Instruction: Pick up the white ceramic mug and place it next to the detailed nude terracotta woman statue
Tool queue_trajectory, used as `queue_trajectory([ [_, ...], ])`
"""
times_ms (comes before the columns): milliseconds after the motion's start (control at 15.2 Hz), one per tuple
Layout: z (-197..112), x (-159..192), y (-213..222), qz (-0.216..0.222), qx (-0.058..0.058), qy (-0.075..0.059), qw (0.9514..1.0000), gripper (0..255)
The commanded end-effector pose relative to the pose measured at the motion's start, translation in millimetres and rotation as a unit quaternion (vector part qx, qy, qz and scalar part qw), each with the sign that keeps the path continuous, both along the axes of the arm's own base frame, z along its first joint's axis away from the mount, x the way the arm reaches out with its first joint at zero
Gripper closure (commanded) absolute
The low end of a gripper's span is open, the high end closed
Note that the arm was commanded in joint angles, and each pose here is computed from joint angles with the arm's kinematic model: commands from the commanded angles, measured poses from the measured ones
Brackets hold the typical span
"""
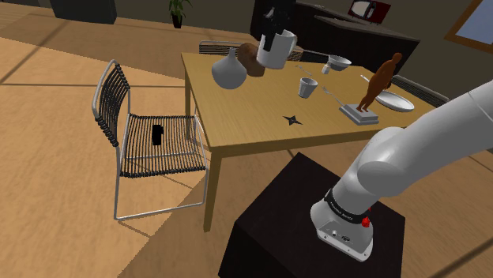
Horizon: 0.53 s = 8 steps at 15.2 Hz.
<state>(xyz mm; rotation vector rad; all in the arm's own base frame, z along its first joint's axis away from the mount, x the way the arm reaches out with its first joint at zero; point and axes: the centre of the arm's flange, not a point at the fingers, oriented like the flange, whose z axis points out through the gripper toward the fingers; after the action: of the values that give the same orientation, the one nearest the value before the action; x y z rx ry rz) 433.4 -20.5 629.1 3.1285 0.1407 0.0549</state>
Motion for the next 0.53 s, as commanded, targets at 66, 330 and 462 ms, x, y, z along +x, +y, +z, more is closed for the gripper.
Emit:
queue_trajectory([
  [66, 17.1, 0.4, -0.9, 0.000, 0.000, 0.000, 1.0000, 255],
  [330, 38.2, 0.4, -0.9, 0.000, 0.000, 0.000, 1.0000, 255],
  [462, 48.7, 0.4, -0.9, 0.000, 0.000, 0.000, 1.0000, 255],
])
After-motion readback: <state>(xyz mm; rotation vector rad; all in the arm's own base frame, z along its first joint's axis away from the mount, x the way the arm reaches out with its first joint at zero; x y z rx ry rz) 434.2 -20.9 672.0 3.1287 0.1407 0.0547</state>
